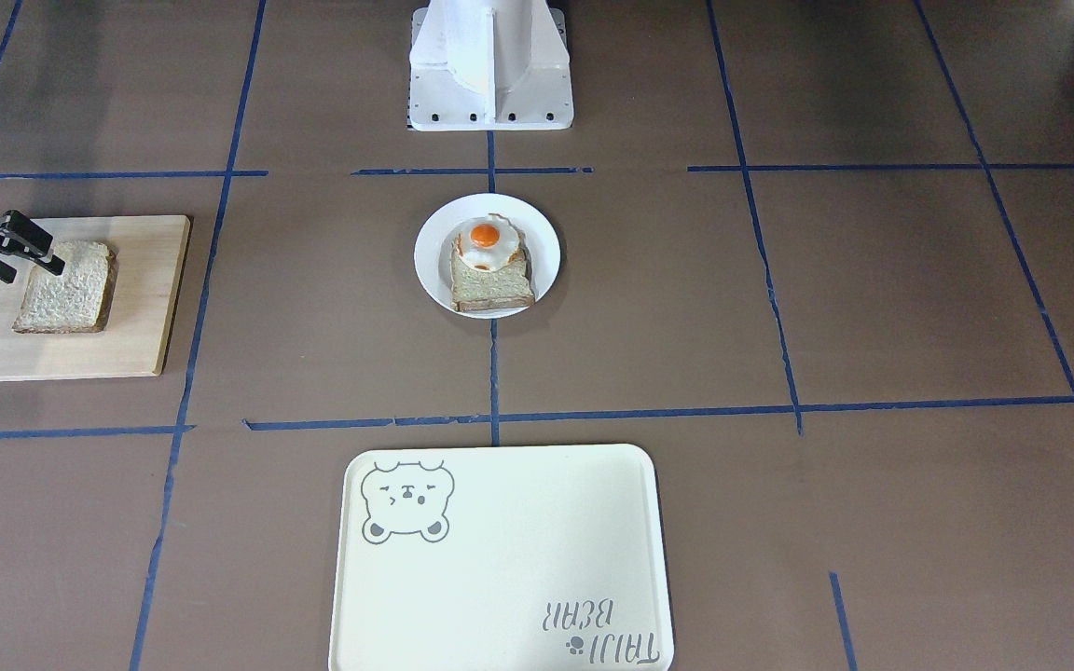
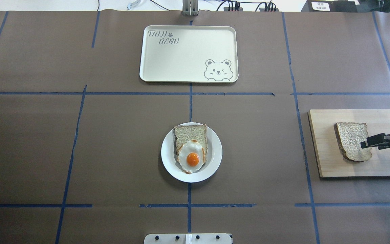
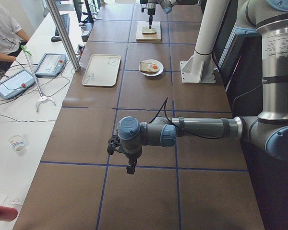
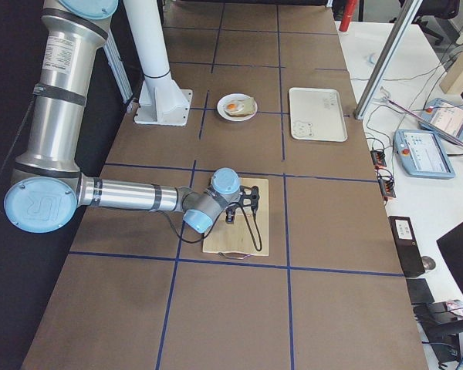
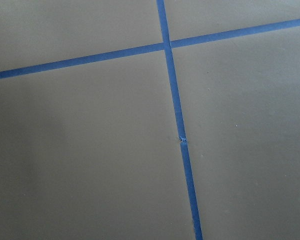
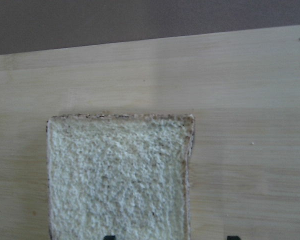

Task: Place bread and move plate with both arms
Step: 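Reach the right gripper to the bread slice on the bamboo board and grasp it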

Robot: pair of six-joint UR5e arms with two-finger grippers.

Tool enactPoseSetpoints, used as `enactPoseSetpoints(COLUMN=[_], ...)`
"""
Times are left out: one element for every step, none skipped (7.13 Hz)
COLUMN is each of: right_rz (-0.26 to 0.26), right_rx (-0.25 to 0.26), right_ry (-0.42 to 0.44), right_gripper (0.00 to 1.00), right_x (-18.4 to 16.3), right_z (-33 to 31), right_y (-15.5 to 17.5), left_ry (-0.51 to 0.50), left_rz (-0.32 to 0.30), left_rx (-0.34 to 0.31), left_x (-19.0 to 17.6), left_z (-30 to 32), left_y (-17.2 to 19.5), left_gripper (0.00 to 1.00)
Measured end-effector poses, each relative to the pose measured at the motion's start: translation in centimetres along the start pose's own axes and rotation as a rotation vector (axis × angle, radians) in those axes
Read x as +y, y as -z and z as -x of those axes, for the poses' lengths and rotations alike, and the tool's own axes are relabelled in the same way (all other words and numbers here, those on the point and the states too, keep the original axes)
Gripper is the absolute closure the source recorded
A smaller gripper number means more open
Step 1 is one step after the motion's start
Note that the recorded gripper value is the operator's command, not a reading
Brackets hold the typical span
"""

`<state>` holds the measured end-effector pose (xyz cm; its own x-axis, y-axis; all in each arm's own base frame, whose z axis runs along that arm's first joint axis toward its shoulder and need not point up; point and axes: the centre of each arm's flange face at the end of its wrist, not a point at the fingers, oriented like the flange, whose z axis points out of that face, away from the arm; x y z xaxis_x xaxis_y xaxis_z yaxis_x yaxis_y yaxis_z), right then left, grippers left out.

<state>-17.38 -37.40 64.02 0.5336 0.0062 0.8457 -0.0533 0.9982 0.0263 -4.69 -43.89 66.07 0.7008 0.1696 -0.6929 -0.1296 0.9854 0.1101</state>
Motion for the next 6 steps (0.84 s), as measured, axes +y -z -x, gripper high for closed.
enactPoseSetpoints(right_rz=[0.002, 0.005, 0.008, 0.01, 0.01, 0.01], right_rx=[-0.001, -0.002, -0.004, -0.006, -0.008, -0.009], right_ry=[0.002, 0.004, 0.007, 0.011, 0.015, 0.017], right_gripper=[0.3, 0.32, 0.33, 0.33, 0.35, 0.45], right_x=[0.28, 0.43, 0.49, 0.46, 0.39, 0.35], right_z=[-0.18, -0.16, -0.04, 0.19, 0.42, 0.53], right_y=[-0.02, -0.11, -0.23, -0.34, -0.42, -0.47], left_ry=[0.0, 0.001, 0.001, 0.002, 0.002, 0.003], left_rz=[0.0, 0.001, 0.001, 0.002, 0.002, 0.003], left_rx=[0.0, 0.0, 0.0, 0.0, 0.0, 0.0], left_x=[0.01, 0.02, 0.03, 0.03, 0.04, 0.06], left_z=[0.02, 0.04, 0.07, 0.09, 0.1, 0.15], left_y=[-0.02, -0.04, -0.07, -0.09, -0.11, -0.15], left_gripper=[0.0, 0.0, 0.0, 0.0, 0.0, 0.0])
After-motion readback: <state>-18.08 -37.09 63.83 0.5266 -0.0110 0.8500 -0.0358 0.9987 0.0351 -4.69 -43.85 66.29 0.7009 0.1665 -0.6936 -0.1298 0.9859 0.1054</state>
